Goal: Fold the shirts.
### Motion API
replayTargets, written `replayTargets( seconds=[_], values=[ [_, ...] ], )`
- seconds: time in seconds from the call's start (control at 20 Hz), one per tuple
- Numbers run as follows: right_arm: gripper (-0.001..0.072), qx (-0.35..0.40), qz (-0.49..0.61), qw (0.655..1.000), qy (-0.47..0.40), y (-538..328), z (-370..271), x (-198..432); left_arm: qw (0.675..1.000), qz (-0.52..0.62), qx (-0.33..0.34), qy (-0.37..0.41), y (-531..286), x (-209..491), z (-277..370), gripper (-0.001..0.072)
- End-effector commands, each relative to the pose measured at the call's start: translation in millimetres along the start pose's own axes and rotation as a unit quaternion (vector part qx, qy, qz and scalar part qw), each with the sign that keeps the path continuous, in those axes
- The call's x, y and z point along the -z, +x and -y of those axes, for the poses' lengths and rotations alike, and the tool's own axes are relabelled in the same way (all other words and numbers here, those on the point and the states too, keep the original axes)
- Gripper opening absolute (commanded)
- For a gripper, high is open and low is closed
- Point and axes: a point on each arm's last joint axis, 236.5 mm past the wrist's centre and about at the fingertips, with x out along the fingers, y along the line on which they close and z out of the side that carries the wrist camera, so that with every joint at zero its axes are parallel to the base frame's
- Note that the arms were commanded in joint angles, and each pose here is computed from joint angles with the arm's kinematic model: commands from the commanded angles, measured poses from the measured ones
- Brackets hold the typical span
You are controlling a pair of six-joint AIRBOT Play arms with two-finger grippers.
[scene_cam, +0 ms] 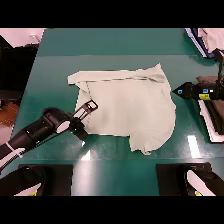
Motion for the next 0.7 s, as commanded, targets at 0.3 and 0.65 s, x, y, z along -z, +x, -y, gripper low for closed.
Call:
replayTargets(
  seconds=[0.3,0.65],
  values=[
    [0.0507,0.000,-0.002,1.000,0.000,-0.3,-0.1,1.2,0.965,-0.107,-0.092,-0.220,-59.7,84.4,-101.4,0.0022],
    [0.0507,0.000,-0.002,1.000,-0.001,-0.3,0.2,1.1,0.928,-0.119,-0.054,-0.349,-54.6,122.6,-125.6,0.0563]
  ],
)
